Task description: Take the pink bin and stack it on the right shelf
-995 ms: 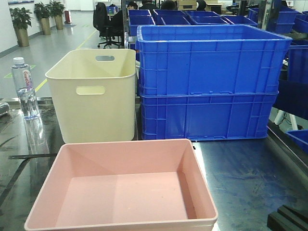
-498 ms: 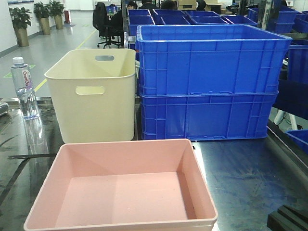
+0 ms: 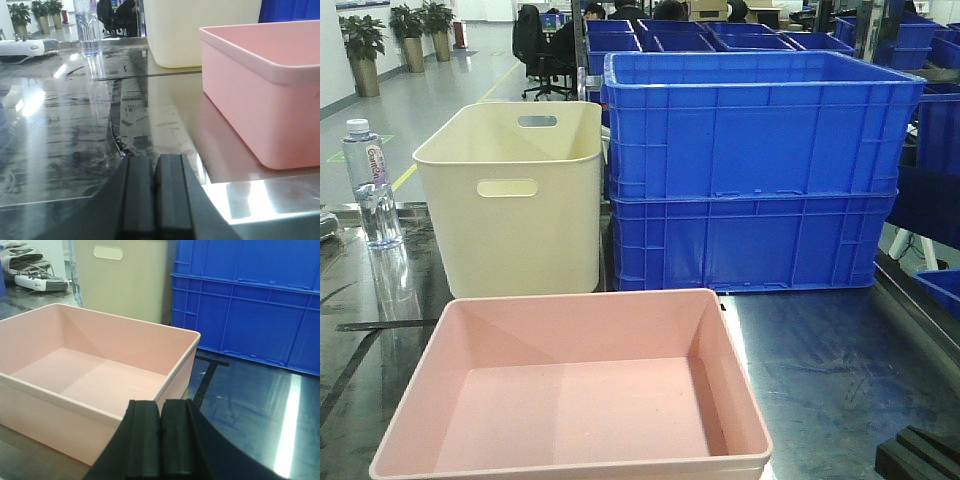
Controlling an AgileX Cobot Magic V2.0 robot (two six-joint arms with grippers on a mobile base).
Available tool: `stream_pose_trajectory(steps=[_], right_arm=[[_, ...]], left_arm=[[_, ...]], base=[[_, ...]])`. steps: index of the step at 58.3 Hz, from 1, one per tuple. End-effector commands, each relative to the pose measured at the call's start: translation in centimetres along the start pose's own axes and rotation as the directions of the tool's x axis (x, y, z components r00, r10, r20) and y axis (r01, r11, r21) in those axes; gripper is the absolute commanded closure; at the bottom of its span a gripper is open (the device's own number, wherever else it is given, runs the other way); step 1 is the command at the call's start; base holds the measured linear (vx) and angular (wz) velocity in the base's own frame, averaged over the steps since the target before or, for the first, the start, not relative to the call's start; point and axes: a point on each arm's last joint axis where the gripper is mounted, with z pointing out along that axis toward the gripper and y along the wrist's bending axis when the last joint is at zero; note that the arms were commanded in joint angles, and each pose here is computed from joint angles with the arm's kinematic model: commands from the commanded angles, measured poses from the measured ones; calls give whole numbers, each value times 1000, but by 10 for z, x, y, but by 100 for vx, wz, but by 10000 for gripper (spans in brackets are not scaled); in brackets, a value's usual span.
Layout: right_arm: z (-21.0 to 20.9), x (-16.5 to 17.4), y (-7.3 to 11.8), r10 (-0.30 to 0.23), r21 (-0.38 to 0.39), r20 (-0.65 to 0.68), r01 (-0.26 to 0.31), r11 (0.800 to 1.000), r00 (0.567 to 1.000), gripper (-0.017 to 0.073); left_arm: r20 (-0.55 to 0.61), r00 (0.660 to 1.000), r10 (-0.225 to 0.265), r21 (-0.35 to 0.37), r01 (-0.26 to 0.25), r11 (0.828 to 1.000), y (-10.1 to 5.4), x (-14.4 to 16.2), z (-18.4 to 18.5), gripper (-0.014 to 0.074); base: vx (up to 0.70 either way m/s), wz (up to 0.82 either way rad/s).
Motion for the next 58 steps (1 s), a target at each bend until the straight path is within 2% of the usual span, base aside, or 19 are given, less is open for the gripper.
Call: stream_pose_trajectory(steps=[1,9,13,16,20,24,27,32,41,58], right_arm=[[-2,-18,0,-16,-8,114,17,1000,993,568],[-2,-18,0,-17,-8,113,18,1000,993,568],[-5,-19,-1,-50,2,122,50,999,991,568],[-12,-17,-3,-49,28,117,46,999,992,568],[-24,-5,-11,1,100,129,-14,995,992,568],[-34,18,-17,35,195,135,-61,979,990,568],[-41,39,-20,40,264,129,-73,962,991,568],[-49,70,-20,34,332,122,-73,941,992,568],[-55,110,-15,25,344,129,-68,937,991,568],[-61,110,-13,12,348,159,-67,935,987,568]], left_arm=[[89,996,-8,-12,9,1000,1,-4,-1,601],[89,996,-8,-12,9,1000,1,-4,-1,601],[89,996,-8,-12,9,1000,1,-4,-1,601],[89,996,-8,-12,9,1000,1,-4,-1,601],[89,996,-7,-12,8,1000,1,-4,-1,601],[89,996,-7,-12,8,1000,1,-4,-1,601],[89,996,-7,-12,8,1000,1,-4,-1,601],[89,996,-7,-12,8,1000,1,-4,-1,601],[89,996,-7,-12,8,1000,1,-4,-1,601],[85,996,-7,-12,8,1000,1,-3,0,601]], base=[[0,0],[0,0],[0,0],[0,0],[0,0],[0,0],[0,0],[0,0],[0,0],[0,0]])
